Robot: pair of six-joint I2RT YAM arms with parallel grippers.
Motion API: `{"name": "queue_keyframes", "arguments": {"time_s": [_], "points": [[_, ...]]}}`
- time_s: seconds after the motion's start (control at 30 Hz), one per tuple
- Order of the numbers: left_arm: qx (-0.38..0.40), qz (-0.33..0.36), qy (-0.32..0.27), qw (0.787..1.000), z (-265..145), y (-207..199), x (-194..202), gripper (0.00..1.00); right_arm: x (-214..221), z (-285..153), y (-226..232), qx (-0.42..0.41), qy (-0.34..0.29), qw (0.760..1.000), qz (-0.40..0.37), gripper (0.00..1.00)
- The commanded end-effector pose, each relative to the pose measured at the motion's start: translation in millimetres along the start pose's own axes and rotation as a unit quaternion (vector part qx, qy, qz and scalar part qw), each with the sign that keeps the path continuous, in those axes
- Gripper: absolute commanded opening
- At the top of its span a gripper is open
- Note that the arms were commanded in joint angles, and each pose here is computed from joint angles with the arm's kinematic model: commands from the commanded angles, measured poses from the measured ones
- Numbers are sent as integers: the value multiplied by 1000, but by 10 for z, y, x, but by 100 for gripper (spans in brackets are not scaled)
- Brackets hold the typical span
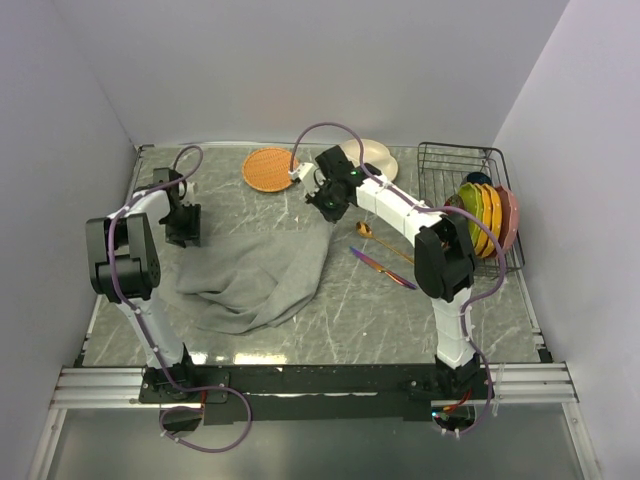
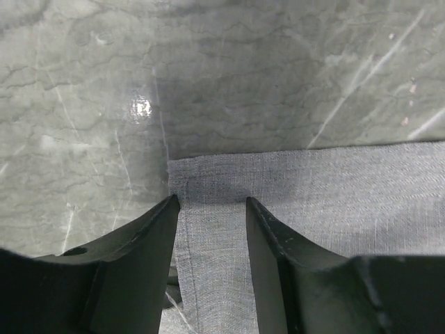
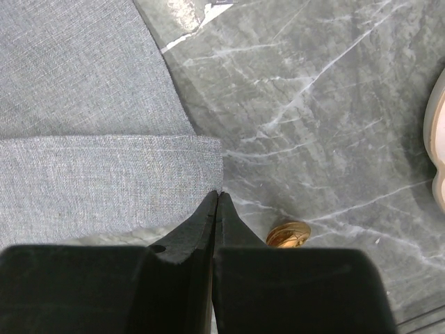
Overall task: Fold the napkin into a case and place the utensils inside
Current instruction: Pick up the crumpled napkin from the center of the board.
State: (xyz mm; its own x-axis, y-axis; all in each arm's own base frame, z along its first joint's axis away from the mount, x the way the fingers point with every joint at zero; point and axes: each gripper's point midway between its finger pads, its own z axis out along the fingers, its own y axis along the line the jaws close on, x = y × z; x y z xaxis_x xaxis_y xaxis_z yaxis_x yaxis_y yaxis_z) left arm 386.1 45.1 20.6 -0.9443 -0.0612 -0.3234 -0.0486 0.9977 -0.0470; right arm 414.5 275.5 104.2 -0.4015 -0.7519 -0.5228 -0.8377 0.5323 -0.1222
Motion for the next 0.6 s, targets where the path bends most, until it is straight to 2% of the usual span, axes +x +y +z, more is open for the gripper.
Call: {"name": "queue_keyframes", "arguments": {"time_s": [0.0, 0.17, 0.57], "points": [[-29, -18, -12, 999, 74, 75, -14, 48, -157, -56, -102, 13, -19, 1000, 3, 0], [-37, -18, -30, 999, 9, 106, -178, 46, -184, -46, -99, 12, -21, 1000, 5, 0], [-35, -18, -45, 998, 27, 111, -290, 54, -181, -23, -81, 6, -15, 1000, 7, 0]]}}
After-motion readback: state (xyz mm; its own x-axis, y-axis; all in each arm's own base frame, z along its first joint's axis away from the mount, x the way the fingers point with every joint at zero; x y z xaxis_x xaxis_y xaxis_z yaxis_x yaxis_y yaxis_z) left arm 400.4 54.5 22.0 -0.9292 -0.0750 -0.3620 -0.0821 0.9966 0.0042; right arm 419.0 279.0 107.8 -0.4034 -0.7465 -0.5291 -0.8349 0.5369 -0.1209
